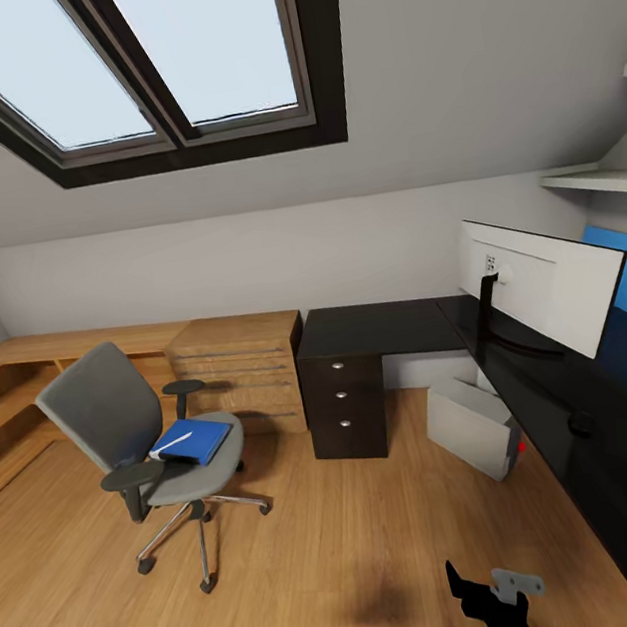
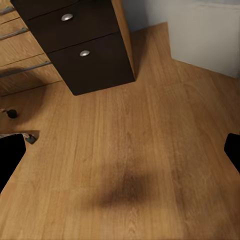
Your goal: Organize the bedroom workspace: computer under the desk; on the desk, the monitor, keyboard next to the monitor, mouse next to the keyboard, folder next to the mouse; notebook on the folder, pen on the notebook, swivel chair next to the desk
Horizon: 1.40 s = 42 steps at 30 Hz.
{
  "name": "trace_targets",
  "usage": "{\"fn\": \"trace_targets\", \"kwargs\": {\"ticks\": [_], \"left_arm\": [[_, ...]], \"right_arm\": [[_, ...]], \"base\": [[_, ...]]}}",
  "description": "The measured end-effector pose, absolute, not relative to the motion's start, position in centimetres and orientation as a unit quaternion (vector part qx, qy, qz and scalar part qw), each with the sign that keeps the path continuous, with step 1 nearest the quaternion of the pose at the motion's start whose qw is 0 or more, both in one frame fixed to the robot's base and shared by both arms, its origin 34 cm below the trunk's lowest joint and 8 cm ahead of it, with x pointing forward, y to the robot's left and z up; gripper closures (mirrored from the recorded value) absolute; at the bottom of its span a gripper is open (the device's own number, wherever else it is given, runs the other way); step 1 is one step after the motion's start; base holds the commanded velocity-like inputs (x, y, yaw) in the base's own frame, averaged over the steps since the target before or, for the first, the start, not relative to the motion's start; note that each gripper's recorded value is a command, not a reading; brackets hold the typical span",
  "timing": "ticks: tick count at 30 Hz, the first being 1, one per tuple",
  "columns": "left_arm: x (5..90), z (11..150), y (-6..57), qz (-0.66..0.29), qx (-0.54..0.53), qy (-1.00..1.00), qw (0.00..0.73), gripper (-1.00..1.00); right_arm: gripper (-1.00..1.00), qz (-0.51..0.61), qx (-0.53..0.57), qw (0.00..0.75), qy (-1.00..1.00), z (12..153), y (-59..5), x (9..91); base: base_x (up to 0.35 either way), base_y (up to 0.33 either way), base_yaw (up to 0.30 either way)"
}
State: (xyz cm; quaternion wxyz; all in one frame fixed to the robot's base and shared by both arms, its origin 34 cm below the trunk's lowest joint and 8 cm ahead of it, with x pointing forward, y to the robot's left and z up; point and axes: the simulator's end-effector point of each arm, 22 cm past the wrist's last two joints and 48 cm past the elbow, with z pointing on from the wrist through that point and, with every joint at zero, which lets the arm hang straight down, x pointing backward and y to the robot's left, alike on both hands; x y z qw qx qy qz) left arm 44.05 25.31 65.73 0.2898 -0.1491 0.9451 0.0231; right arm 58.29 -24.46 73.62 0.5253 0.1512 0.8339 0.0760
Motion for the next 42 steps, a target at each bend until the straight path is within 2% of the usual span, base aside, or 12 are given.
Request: {"fn": "trace_targets", "kwargs": {"ticks": [9,19,32,38,39,42], "left_arm": [[43.8,66.7,25.3,0.023,-0.149,0.945,0.290,-1.00],[43.5,67.7,25.3,0.023,-0.149,0.945,0.290,-1.00],[43.0,68.7,25.3,0.023,-0.149,0.946,0.288,-1.00],[43.0,68.6,25.4,0.024,-0.149,0.946,0.288,-1.00],[42.9,68.6,25.4,0.024,-0.150,0.946,0.288,-1.00],[42.9,68.5,25.4,0.024,-0.150,0.946,0.287,-1.00]], "right_arm": [[-1.00,0.102,0.149,0.557,0.811,79.0,-24.2,63.7],[-1.00,0.178,0.132,0.542,0.811,88.7,-22.3,70.7],[-1.00,0.254,0.212,0.466,0.821,97.5,-24.1,71.9],[-1.00,0.250,0.221,0.444,0.832,94.9,-24.6,69.7],[-1.00,0.231,0.230,0.448,0.832,94.7,-27.8,69.5],[-1.00,0.222,0.233,0.451,0.832,94.7,-29.1,69.4]], "base": [[0.000,0.000,0.000],[0.000,0.000,0.000],[0.000,0.000,0.000],[0.000,-0.091,0.000],[0.000,-0.291,0.000],[0.000,-0.300,0.000]]}}
